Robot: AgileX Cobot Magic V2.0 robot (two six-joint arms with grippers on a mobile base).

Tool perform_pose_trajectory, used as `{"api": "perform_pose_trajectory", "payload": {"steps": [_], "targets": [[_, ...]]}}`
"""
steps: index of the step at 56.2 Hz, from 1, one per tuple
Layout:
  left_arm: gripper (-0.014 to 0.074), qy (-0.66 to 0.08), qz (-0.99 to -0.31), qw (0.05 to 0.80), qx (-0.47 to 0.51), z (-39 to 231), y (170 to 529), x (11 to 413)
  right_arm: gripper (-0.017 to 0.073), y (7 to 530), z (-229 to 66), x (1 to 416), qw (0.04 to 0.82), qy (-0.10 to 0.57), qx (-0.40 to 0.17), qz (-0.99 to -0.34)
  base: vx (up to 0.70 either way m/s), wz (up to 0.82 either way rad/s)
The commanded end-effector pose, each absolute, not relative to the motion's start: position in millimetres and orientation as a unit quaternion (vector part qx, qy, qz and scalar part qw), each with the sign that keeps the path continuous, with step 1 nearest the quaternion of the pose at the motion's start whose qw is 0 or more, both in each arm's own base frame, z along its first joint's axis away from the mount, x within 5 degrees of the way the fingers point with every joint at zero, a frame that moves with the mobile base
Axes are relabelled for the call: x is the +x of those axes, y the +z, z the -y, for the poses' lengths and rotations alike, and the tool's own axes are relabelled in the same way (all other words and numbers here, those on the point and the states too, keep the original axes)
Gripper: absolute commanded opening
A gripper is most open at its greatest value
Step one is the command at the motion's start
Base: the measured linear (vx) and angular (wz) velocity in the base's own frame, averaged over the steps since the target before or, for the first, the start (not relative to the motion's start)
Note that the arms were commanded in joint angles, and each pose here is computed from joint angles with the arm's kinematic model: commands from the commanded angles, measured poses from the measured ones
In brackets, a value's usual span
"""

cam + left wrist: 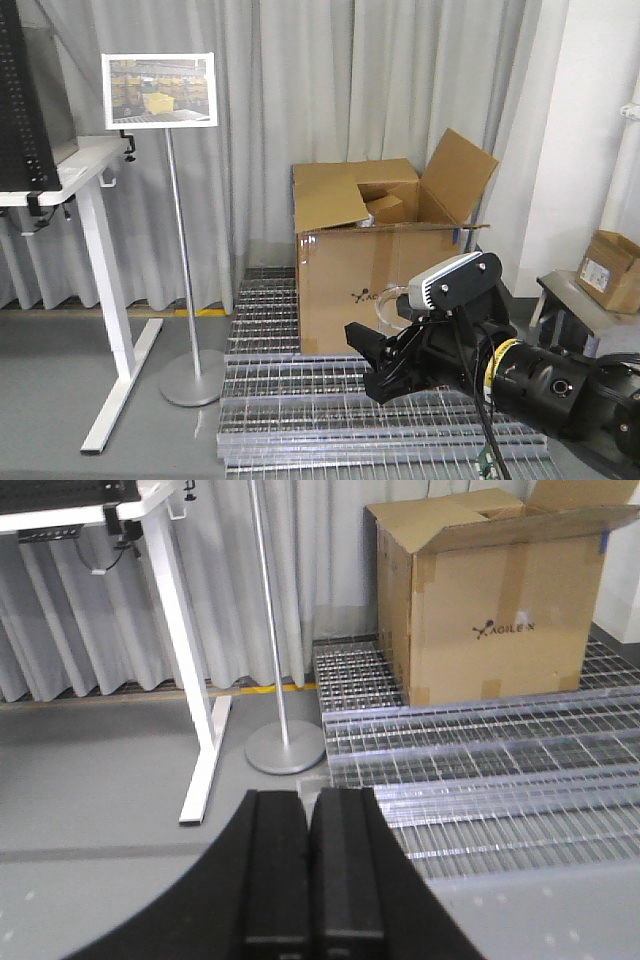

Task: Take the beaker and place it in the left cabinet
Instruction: 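Drive the base to the open white cabinet holding the beaker, then extend the right gripper with the beaker over the blue tray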

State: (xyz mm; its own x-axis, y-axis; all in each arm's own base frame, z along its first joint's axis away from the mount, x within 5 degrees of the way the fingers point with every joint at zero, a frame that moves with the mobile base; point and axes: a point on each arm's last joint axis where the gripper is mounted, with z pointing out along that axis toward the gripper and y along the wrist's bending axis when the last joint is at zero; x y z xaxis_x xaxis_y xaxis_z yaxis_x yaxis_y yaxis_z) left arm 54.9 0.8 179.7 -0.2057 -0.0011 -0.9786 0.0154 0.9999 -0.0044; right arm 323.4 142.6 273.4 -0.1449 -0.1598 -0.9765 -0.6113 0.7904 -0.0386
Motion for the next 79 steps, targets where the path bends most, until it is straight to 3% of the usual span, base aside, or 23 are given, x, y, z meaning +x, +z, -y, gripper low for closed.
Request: {"api": "perform_pose_trajectory", "payload": {"steps": [1,29,79], "targets": [[0.0004,-0.018,-0.741,0.671,0.010,0.9,191.3,54.6,0.0159,303.2,-144.1,319.5,0.642,0.209,-0.263,-0.689,0.55,-0.03],[0.0004,-0.018,-0.741,0.671,0.010,0.9,191.3,54.6,0.0159,303.2,-144.1,319.5,0.642,0.209,-0.263,-0.689,0.43,-0.31],[0.0004,-0.018,-0.741,0.671,0.010,0.9,191.3,54.6,0.0159,303.4,-144.3,319.4,0.643,0.210,-0.263,-0.688,0.22,-0.80]]}}
